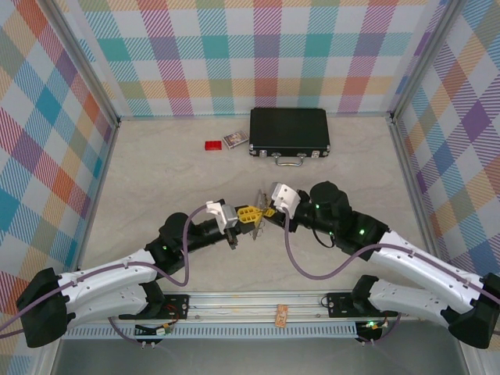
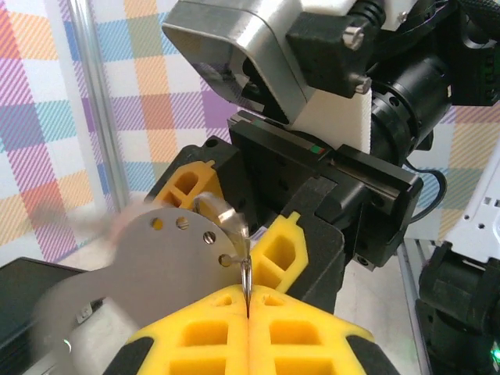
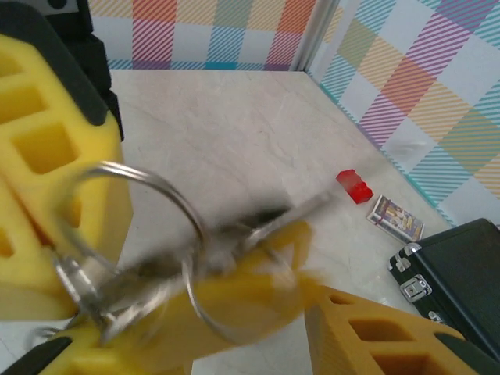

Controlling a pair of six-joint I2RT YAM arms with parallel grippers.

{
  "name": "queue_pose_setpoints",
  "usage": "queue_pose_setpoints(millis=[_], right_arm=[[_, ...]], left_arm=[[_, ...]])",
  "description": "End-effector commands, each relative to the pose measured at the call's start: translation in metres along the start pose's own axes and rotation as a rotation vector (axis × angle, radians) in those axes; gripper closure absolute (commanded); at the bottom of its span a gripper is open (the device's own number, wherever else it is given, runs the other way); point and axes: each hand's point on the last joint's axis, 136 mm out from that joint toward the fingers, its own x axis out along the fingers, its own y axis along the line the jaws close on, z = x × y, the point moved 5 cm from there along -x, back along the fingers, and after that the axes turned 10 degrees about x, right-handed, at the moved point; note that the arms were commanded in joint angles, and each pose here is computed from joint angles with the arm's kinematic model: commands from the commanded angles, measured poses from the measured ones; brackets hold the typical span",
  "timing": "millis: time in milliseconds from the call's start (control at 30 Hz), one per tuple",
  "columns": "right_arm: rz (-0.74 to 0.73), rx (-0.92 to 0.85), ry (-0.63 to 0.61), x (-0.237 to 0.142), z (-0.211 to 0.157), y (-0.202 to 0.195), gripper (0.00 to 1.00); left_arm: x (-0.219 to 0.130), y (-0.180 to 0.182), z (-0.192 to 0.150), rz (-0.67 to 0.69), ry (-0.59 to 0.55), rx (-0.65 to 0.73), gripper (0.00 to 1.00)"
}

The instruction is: Put the keys on the keyring

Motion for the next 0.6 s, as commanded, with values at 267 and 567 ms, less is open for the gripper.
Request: queue_pose_setpoints(millis=[267,567], right_arm=[[0.027,0.026,-0.077,-0.02,0.022,-0.006,0.59],[0.004,0.057,-0.074,-0.041,0.008,-0.004,0.61]], left_arm=[[-0.006,-0.002,0.015,0.012,-0.099,-0.009,1.0],[-0.003,0.0,0.015,0.025,-0.12,-0.03,1.0]])
